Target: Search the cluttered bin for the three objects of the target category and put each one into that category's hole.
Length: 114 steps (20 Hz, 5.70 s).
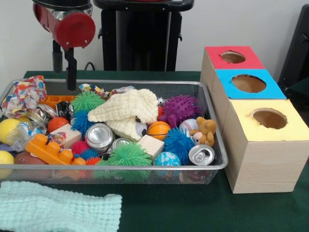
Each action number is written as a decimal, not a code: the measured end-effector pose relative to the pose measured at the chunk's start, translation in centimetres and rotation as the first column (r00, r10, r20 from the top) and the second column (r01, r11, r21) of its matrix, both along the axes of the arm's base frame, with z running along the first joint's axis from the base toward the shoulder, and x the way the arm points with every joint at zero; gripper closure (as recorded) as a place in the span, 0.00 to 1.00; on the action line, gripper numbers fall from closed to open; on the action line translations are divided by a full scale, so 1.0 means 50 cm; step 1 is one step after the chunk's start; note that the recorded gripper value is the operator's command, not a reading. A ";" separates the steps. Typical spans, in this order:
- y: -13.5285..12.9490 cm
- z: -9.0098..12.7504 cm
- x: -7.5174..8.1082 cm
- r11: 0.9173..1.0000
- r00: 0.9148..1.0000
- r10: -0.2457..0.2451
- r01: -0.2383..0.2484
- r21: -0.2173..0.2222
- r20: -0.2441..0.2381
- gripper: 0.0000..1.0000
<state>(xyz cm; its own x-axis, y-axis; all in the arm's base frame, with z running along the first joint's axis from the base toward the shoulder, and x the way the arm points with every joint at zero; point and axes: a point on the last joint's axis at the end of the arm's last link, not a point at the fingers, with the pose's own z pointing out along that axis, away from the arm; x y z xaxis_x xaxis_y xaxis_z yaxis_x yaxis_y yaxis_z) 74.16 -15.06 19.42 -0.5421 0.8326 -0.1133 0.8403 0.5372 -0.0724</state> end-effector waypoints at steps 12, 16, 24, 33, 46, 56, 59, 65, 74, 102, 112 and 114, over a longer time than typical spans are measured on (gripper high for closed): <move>0.104 -0.017 -0.003 0.998 0.997 0.067 -0.067 0.008 -0.026 0.00; 0.176 -0.025 -0.012 0.994 0.993 0.113 -0.112 0.012 -0.044 0.00; 0.313 -0.047 -0.039 0.982 0.980 0.185 -0.182 0.045 -0.079 0.00; 0.370 -0.082 -0.043 0.976 0.975 0.212 -0.208 0.060 -0.073 0.00; 0.343 -0.235 -0.045 0.979 0.978 0.200 -0.198 0.048 -0.059 0.00; 0.365 -0.281 -0.054 0.993 0.983 0.112 -0.105 0.050 -0.147 0.00; 0.400 -0.266 -0.062 0.997 0.979 0.060 -0.051 0.055 -0.196 0.00; 0.448 -0.214 -0.066 0.998 0.965 -0.013 0.028 0.055 -0.261 0.00; 0.437 -0.164 -0.050 0.995 0.966 -0.073 0.086 0.042 -0.249 0.00; 0.501 -0.265 -0.054 0.992 0.968 -0.101 0.116 0.052 -0.229 0.00; 0.554 -0.235 -0.044 0.988 0.974 -0.110 0.129 0.089 -0.199 0.00; 0.549 -0.251 -0.042 0.987 0.976 -0.116 0.133 0.087 -0.183 0.00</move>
<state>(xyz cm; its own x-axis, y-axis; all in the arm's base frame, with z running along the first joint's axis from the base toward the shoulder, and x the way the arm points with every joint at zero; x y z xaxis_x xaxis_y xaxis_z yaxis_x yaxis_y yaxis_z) 72.06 12.37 6.87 -0.4376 0.8971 0.0609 0.8796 0.4411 -0.1782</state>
